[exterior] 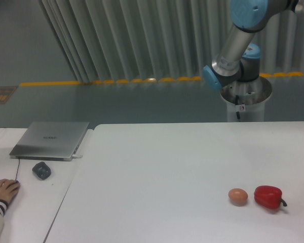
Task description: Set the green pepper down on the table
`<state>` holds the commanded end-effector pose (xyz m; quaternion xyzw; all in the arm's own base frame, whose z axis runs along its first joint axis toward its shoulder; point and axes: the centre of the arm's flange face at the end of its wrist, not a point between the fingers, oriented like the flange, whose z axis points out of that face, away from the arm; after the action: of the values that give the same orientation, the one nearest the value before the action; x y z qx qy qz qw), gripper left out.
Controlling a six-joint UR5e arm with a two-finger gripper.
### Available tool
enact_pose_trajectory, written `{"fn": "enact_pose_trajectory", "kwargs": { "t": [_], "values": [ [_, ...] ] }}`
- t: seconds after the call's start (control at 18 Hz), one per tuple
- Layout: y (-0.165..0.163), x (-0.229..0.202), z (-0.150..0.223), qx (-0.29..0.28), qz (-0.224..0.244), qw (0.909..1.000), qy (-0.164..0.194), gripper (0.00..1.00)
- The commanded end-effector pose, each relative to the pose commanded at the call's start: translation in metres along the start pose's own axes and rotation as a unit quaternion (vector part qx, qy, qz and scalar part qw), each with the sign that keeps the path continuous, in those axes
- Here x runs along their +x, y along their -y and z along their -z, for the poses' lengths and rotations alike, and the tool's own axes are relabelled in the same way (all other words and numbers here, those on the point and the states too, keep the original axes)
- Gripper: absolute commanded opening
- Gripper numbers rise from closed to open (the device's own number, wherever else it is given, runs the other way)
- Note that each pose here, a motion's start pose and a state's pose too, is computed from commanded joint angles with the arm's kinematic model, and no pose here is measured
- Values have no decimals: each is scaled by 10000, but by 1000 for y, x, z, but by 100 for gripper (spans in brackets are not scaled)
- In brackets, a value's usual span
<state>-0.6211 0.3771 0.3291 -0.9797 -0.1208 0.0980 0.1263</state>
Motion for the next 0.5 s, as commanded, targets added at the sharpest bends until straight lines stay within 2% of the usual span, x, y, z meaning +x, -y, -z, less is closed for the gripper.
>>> {"fn": "enact_pose_trajectory", "kwargs": {
  "t": [0.39, 0.5],
  "values": [
    [4, -13, 2, 72, -21, 9999, 121, 100],
    [3, -19, 0, 158, -39, 9995, 286, 100]
  ]
}}
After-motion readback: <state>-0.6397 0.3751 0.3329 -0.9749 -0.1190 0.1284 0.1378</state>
